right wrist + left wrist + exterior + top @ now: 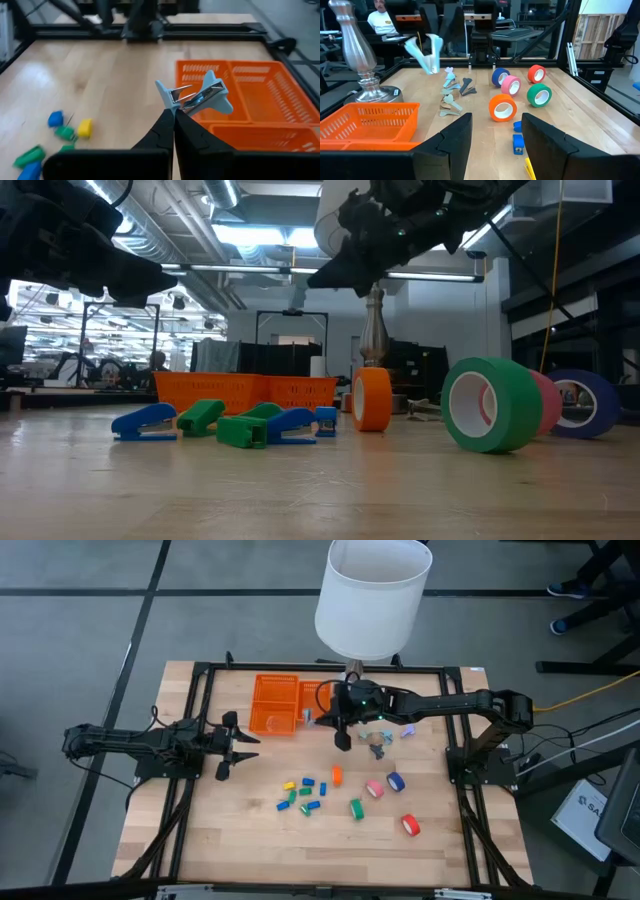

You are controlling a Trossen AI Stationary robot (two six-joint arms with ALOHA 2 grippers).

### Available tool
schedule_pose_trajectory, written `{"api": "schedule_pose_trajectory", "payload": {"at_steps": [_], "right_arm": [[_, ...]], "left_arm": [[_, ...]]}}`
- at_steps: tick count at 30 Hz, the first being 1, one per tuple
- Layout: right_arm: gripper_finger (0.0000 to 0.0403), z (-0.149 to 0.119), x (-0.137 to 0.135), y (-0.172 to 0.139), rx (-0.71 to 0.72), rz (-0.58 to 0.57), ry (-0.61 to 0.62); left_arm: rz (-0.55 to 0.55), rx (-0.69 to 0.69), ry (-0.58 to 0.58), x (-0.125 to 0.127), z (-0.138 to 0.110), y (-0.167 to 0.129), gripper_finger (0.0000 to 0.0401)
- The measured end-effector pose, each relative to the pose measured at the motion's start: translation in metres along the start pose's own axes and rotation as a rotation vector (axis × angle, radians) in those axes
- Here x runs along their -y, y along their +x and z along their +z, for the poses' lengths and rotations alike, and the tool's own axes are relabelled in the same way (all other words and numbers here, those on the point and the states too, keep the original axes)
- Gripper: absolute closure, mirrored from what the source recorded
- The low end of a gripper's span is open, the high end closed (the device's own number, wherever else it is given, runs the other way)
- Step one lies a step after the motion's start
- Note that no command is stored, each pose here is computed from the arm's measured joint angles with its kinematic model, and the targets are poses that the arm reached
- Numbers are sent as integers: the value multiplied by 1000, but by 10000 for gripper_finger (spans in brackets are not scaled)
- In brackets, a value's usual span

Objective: Pick and place Stapler, Stapler remover, tape
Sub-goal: Put the light blue staple remover into the right orange basket

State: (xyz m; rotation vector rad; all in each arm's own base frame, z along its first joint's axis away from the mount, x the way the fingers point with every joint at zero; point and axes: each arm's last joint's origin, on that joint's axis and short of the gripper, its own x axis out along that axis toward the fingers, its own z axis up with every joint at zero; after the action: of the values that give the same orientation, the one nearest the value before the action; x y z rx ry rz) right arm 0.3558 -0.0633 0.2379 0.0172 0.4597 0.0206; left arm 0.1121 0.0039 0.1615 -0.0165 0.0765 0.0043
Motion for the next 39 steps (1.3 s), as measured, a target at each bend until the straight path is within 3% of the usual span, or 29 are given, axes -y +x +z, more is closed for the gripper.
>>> {"api": "schedule_pose_trajectory", "payload": {"at_steps": [8,20,39], "right_arm": [[399,-4,6,3,-30,-178,-6],[399,-49,21,45,-188,-374,-57],[399,-69,37,46,-300,-404,30]], "left_arm": [[0,0,0,0,0,0,232],[0,0,0,0,0,0,232],[0,0,0,0,0,0,232]]}}
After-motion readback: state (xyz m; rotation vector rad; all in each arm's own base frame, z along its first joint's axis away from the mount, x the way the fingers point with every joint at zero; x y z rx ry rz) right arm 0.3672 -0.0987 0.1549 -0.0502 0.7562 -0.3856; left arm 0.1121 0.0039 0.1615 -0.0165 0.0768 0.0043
